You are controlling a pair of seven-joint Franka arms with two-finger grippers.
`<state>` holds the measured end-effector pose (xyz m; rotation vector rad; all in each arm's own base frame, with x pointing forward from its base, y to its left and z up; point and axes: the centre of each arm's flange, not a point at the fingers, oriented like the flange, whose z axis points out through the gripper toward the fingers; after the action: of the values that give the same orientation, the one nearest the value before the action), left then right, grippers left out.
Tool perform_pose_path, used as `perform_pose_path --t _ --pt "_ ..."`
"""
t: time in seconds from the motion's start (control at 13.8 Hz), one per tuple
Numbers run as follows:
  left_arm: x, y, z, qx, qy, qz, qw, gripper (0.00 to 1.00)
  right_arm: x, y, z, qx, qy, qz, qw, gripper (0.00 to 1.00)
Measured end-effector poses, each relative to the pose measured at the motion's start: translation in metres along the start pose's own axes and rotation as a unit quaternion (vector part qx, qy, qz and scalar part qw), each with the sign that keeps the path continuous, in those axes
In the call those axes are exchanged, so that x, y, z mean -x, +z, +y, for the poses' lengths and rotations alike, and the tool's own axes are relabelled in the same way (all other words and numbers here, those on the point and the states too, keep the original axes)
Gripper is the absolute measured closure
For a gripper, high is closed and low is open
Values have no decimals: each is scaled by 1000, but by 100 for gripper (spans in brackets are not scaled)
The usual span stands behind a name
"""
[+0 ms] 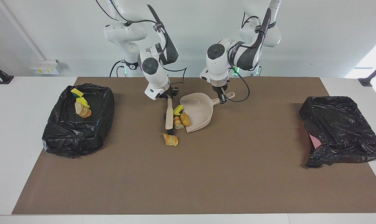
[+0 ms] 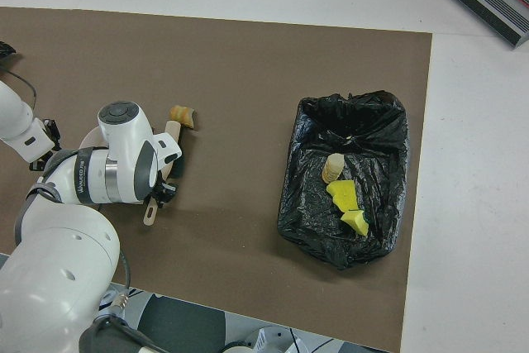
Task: Sweep and dump trash in bin
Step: 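Sweep the bread rolls and sponge into the dustpan with the right gripper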
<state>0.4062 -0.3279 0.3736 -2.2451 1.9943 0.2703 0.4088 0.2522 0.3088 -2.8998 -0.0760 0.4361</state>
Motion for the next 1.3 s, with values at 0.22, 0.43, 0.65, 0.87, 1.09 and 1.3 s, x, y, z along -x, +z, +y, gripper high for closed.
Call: perform_pose_path --t 0.22,0.43,0.65,0.87,1.09,1.3 --pt "-2 1 2 0 -10 -1 1000 69 6 -3 -28 -30 -4 -8 1000 73" --pt "-5 5 2 0 -13 0 1000 69 8 -28 -38 -34 -13 -39 999 73" --pt "-5 6 2 1 -17 0 1000 69 2 -76 -15 51 -45 -10 998 73" --pt "-5 7 2 3 -28 0 1000 69 -19 -105 21 187 -74 -10 980 73" --pt "-5 12 0 17 -52 5 998 69 -69 -125 26 281 -108 -55 952 73" --pt "-1 15 -4 28 -82 8 996 69 -117 -74 11 312 -143 -87 935 73"
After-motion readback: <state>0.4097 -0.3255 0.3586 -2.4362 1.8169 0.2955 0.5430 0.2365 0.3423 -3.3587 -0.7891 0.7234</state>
